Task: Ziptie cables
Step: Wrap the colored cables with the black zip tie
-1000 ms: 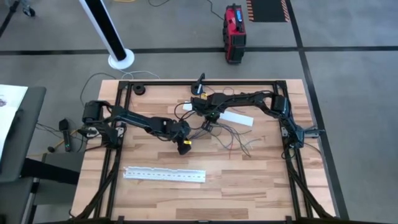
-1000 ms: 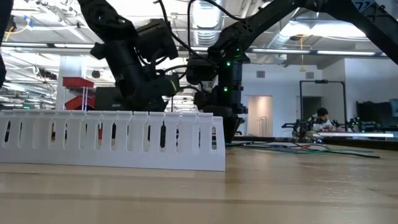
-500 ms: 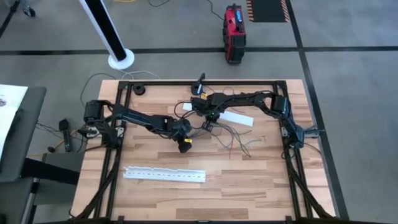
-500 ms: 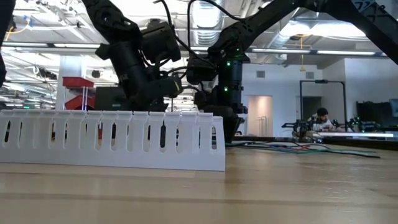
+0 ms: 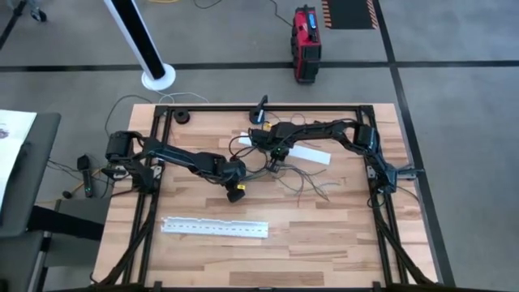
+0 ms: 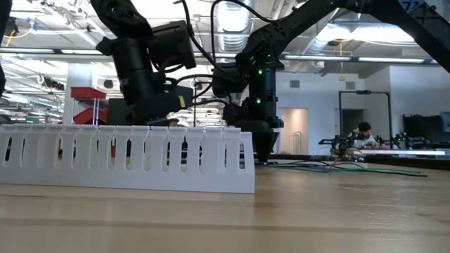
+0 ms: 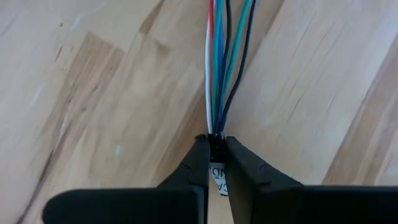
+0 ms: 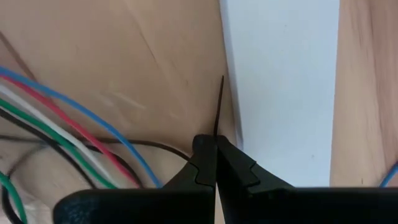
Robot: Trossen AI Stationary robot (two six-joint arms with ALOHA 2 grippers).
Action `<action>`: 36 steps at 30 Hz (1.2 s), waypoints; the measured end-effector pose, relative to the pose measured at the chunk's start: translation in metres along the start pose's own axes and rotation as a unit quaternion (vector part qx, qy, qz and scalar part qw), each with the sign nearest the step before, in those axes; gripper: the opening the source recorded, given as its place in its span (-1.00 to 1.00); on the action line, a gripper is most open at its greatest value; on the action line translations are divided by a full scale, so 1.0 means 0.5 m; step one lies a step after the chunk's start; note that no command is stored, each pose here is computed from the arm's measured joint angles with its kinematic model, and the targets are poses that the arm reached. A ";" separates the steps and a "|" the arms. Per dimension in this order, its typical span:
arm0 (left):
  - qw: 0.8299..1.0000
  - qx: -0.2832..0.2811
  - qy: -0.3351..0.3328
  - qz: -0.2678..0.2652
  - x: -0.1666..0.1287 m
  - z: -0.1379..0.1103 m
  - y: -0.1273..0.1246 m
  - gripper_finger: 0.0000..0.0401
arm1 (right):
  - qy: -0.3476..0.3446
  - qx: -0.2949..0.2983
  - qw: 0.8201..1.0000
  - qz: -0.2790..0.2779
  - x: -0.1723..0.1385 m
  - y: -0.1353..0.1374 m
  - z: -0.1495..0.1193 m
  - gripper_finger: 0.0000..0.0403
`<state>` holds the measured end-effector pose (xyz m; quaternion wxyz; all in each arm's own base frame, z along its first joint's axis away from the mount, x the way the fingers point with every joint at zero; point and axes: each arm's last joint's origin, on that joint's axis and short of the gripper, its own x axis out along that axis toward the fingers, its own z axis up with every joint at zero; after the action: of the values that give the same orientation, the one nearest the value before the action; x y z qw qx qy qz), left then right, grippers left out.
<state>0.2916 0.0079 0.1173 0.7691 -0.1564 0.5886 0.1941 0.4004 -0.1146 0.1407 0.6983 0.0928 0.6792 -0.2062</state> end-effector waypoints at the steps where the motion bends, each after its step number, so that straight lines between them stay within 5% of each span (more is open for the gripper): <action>1: 1.000 0.001 0.007 0.008 0.000 -0.004 0.000 -0.92 | 0.002 0.000 1.000 0.000 0.000 0.000 -0.001 -1.00; 13: 0.997 0.020 0.035 0.062 -0.009 -0.026 0.003 -0.92 | 0.032 -0.003 0.999 -0.005 0.000 -0.003 -0.013 -1.00; 36: 0.996 0.022 0.034 0.077 -0.013 -0.028 0.006 -0.87 | 0.110 0.010 0.993 -0.050 0.010 -0.011 -0.050 -1.00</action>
<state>0.2767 0.0034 0.1202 0.7347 -0.1000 0.6288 0.2343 0.3754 -0.1099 0.1352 0.6074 0.0877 0.7534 -0.2362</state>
